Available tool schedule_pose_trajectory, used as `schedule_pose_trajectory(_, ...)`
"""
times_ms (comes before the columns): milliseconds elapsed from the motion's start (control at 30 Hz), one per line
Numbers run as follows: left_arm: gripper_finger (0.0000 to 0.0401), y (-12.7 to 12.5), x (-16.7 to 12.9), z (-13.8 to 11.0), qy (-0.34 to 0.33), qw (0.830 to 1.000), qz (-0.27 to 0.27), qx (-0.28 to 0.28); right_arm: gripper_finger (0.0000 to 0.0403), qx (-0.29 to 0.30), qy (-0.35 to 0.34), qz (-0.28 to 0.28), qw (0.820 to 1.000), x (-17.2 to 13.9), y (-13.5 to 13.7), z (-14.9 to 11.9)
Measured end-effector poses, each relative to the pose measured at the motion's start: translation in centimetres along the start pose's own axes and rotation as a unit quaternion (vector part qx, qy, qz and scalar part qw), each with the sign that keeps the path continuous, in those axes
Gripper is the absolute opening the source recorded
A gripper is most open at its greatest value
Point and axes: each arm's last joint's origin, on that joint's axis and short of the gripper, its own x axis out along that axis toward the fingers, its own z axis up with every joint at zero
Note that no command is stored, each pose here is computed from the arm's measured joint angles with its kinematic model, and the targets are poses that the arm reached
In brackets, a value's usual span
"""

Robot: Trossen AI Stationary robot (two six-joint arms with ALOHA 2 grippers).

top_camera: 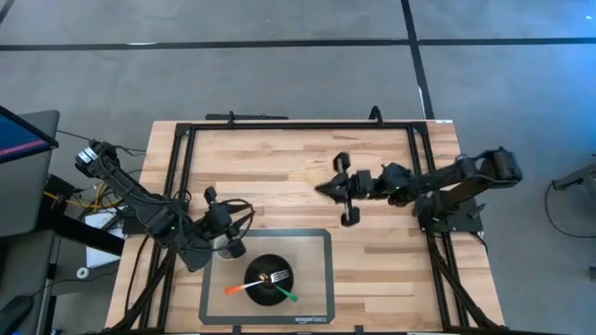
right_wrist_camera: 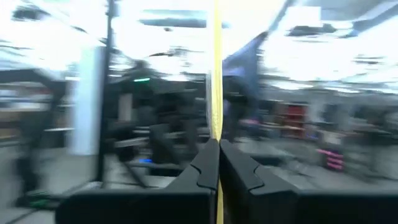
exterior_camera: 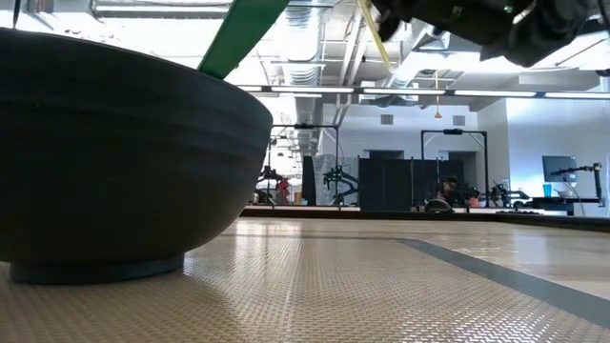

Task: Pick & Place Utensil
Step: Put the yellow straw into the gray cup

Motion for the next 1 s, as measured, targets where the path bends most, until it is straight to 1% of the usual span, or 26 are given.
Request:
schedule_pose_trajectory(67, 0.0089, -0.5, 0.9, 0.4, -0.008, 1.0, 0.003, -0.002, 0.0, 0.013, 0.001, 0.036, 0.999, 0.9, 0.1, -0.5)
schedule_pose_trajectory(133, 0.0089, -1.2, 2.1, 0.8, -0.01, 1.0, -0.012, 0.009, 0.0, 0.029, 0.019, 0.042, 0.999, 1.9, 0.2, -1.4)
schedule_pose_trajectory(233, 0.0089, -2.4, 4.0, 1.1, -0.022, 0.998, -0.035, 0.037, 0.0, 0.034, 0.04, 0.045, 0.998, 3.3, 0.4, -2.6)
schedule_pose_trajectory(333, 0.0089, -2.9, 5.3, 1.4, -0.04, 0.997, -0.03, 0.058, 0.0, 0.035, 0.034, 0.061, 0.997, 4.3, 0.4, -2.7)
schedule_pose_trajectory(467, 0.0089, -2.8, 5.8, 2.0, -0.056, 0.996, -0.031, 0.063, 0.0, 0.037, 0.041, 0.084, 0.995, 4.8, 0.5, -2.7)
schedule_pose_trajectory(667, 0.0089, -2.4, 5.1, 3.7, -0.105, 0.992, -0.058, 0.042, 0.0, 0.038, 0.055, 0.082, 0.994, 4.9, 0.4, -3.1)
schedule_pose_trajectory(867, 0.0089, -1.5, 6.1, 4.2, -0.111, 0.992, -0.041, 0.036, 0.0, 0.038, 0.056, 0.082, 0.994, 5.1, 0.4, -3.1)
schedule_pose_trajectory(1000, 0.0089, -1.0, 7.4, 4.4, -0.115, 0.989, -0.087, 0.036, 0.0, 0.039, 0.057, 0.085, 0.994, 5.1, 0.5, -3.1)
